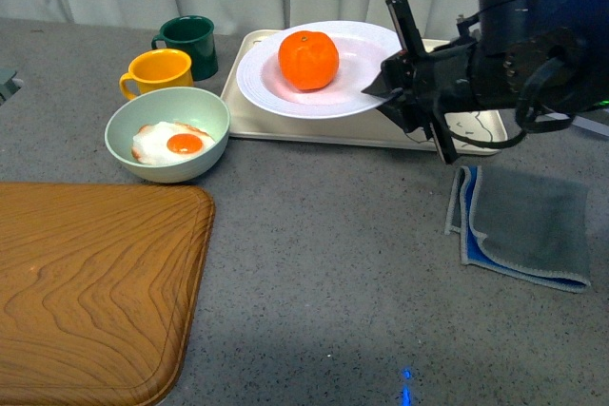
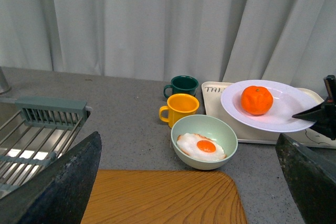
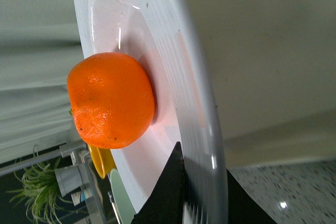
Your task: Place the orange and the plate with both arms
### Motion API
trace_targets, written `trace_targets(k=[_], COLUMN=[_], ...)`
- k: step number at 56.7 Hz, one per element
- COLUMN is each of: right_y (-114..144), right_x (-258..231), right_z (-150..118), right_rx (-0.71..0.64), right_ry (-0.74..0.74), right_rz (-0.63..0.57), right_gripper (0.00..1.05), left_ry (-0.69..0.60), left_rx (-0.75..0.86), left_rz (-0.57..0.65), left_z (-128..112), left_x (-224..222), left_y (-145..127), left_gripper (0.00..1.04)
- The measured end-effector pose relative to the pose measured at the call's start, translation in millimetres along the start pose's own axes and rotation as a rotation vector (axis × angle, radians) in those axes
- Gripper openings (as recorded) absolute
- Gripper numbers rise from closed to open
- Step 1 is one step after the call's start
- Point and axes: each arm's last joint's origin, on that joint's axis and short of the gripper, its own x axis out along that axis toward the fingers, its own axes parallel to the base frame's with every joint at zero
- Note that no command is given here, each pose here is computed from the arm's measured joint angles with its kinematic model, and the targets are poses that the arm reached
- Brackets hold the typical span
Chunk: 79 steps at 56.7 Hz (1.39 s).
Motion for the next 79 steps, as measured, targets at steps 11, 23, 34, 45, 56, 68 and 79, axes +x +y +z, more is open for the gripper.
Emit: trace_targets(k=[11,23,34,45,56,68,79], right_y=[4.4,1.7,-4.2,0.2,28.0,-3.0,-5.3], right_x=[24.8,29.3,23.3,5.4,-21.2,-82.2,-154.9], right_z=[3.4,6.0,10.1,8.2,0.0,-14.8,-22.9], right_rx=[0.011,0.004,-0.026,-0.214,-0.613,-1.095,-1.170], right_ry=[-0.003,-0.017,-0.049,-0.133,-0.241,-0.834,-0.952], right_rz=[-0.046,-0.080,-0.101,-0.160,-0.172,-0.157,-0.146], right_gripper=[0.04,0.14,0.45,0.73,0.95,0.58,0.26], left_ry=[0.000,0.000,0.000,0.000,0.000,-0.001,-0.001], left_rx=[0.000,0.000,0.000,0.000,0.000,0.000,0.000], left_rz=[0.000,0.000,0.000,0.000,0.000,0.001,0.000], left_z=[0.0,0.0,0.0,0.0,0.0,0.1,0.1], left_x=[0.0,0.0,0.0,0.0,0.0,0.0,0.0], left_y=[0.0,0.0,0.0,0.0,0.0,0.0,0.0], left_gripper=[0.98,0.98,0.98,0.98,0.98,0.98,0.98])
